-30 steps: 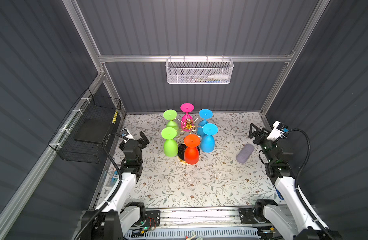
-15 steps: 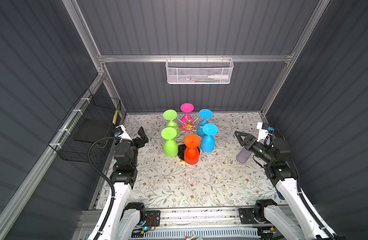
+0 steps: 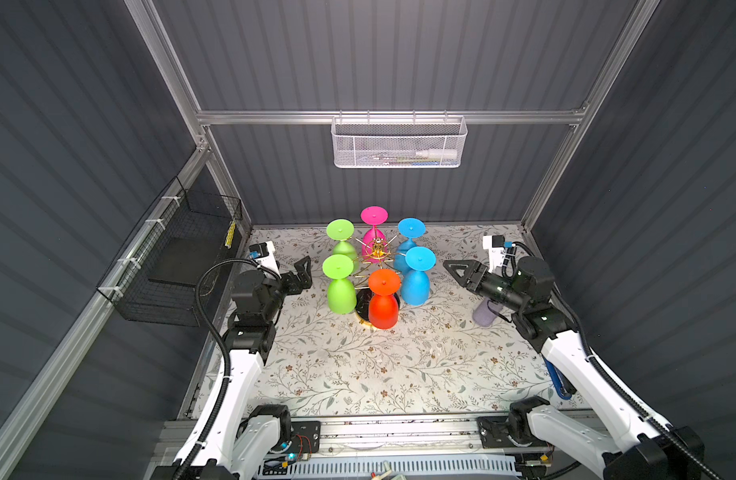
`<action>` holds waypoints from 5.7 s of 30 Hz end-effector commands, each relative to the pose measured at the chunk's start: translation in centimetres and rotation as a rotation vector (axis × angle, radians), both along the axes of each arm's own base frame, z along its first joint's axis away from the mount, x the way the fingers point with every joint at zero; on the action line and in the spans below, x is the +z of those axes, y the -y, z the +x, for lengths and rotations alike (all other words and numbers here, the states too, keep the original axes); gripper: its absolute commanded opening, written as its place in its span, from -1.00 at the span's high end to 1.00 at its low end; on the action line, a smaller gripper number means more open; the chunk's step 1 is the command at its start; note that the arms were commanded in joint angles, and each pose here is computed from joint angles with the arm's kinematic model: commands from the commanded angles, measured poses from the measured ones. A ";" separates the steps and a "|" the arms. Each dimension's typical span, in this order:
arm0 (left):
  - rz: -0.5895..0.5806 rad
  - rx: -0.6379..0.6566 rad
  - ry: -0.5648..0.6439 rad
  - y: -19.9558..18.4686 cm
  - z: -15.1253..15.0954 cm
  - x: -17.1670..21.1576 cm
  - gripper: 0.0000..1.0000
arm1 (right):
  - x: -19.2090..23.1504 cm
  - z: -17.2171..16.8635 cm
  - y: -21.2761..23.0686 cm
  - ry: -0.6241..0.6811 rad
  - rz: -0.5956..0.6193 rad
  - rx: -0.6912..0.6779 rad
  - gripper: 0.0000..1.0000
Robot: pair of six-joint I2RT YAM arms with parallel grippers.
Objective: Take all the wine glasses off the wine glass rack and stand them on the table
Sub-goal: 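Close the right gripper on the cyan glass stem while the left gripper hovers, then lift the cyan glass off its rack hook with the right gripper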
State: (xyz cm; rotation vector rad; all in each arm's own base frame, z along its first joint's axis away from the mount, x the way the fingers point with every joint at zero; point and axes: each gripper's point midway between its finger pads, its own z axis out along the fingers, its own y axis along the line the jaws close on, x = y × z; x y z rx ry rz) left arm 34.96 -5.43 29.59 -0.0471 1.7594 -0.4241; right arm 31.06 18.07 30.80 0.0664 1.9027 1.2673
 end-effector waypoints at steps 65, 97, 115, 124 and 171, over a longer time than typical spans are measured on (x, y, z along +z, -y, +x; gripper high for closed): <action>-0.003 -0.201 0.073 3.0 -2.2 4.0 -0.94 | 5.9 1.2 -4.4 -0.031 0.180 0.110 1.00; 0.016 -0.036 0.127 0.3 -3.6 6.1 -0.99 | 5.3 3.5 -7.6 -0.047 0.139 0.067 1.00; 0.011 -0.036 0.147 0.3 -3.7 7.0 -0.99 | 6.1 3.8 -7.9 -0.013 0.113 -0.004 1.00; 0.011 -0.040 0.156 0.3 -3.7 7.5 -0.99 | 6.3 4.3 -8.4 -0.002 0.105 -0.021 1.00; -0.084 -0.050 0.248 0.6 -4.4 11.2 -0.99 | 2.6 0.2 -3.8 -0.018 0.033 -0.112 1.00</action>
